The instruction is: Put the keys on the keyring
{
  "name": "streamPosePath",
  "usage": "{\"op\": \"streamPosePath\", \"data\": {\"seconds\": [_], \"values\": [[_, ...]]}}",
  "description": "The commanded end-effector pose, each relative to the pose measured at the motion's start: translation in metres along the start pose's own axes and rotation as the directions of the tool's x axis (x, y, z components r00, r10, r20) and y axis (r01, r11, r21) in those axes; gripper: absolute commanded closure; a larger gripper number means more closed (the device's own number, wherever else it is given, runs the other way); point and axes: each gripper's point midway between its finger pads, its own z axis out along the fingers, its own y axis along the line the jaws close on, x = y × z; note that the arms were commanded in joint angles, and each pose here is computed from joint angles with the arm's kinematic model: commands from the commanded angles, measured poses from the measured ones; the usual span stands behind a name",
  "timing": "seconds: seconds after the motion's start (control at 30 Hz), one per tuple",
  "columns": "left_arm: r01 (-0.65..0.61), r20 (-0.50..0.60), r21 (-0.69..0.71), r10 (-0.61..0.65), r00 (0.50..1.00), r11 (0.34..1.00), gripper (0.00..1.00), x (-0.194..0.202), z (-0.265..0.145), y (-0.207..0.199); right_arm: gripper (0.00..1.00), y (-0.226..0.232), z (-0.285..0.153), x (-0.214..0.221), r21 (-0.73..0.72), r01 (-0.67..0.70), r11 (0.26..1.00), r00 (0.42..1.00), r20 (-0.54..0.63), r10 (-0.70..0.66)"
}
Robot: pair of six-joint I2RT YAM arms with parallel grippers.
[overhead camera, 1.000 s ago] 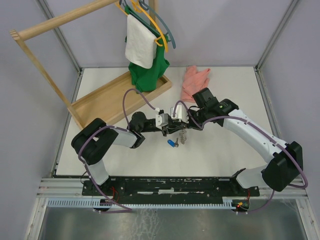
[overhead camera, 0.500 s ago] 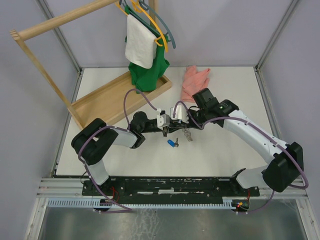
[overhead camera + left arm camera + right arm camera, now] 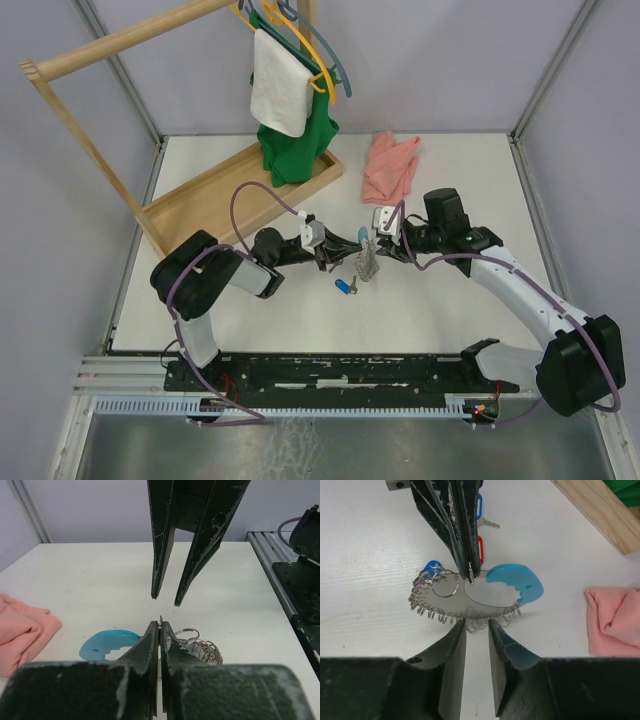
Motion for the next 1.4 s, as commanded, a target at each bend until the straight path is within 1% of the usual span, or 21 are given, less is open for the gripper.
{"op": "streamPosePath", "data": {"seconds": [0.0, 0.13, 0.37, 0.6, 0.77, 0.93, 1.1, 1.2, 1.37], "values": [[-0.139, 0.164, 0.027, 0.133, 0.977, 0.990, 0.97, -0.049, 0.003, -0.006, 0.67, -0.013, 0.002, -0.043, 0.036, 0.081, 0.996, 0.974, 0.211, -0.087], [-0.140, 0.169, 0.038, 0.132, 0.977, 0.989, 0.97, -0.052, 0.003, -0.008, 0.68, -0.008, 0.007, -0.041, 0.018, 0.112, 0.994, 0.965, 0.235, -0.113], [-0.142, 0.174, 0.052, 0.132, 0.976, 0.988, 0.97, -0.055, 0.004, -0.010, 0.69, -0.008, 0.012, -0.038, 0.005, 0.107, 0.994, 0.965, 0.240, -0.105], [-0.144, 0.176, 0.052, 0.133, 0.975, 0.988, 0.97, -0.056, 0.004, -0.010, 0.70, -0.001, 0.021, -0.034, -0.056, 0.090, 0.994, 0.963, 0.258, -0.073], [-0.145, 0.176, 0.046, 0.135, 0.975, 0.988, 0.97, -0.056, 0.004, -0.009, 0.71, -0.001, 0.020, -0.026, -0.046, 0.082, 0.996, 0.973, 0.219, -0.069], [-0.145, 0.174, 0.037, 0.137, 0.975, 0.989, 0.97, -0.055, 0.004, -0.008, 0.69, -0.006, 0.013, -0.020, 0.003, 0.091, 0.996, 0.982, 0.165, -0.090], [-0.148, 0.176, 0.035, 0.140, 0.974, 0.988, 0.97, -0.056, 0.004, -0.007, 0.68, 0.006, 0.013, -0.026, -0.052, 0.093, 0.994, 0.975, 0.208, -0.080], [-0.150, 0.180, 0.039, 0.140, 0.974, 0.988, 0.97, -0.059, 0.005, -0.007, 0.68, 0.003, 0.015, -0.029, -0.043, 0.094, 0.995, 0.969, 0.232, -0.082], [-0.150, 0.184, 0.041, 0.141, 0.973, 0.988, 0.97, -0.060, 0.005, -0.008, 0.70, 0.004, 0.018, -0.036, -0.072, 0.092, 0.993, 0.962, 0.264, -0.070]]}}
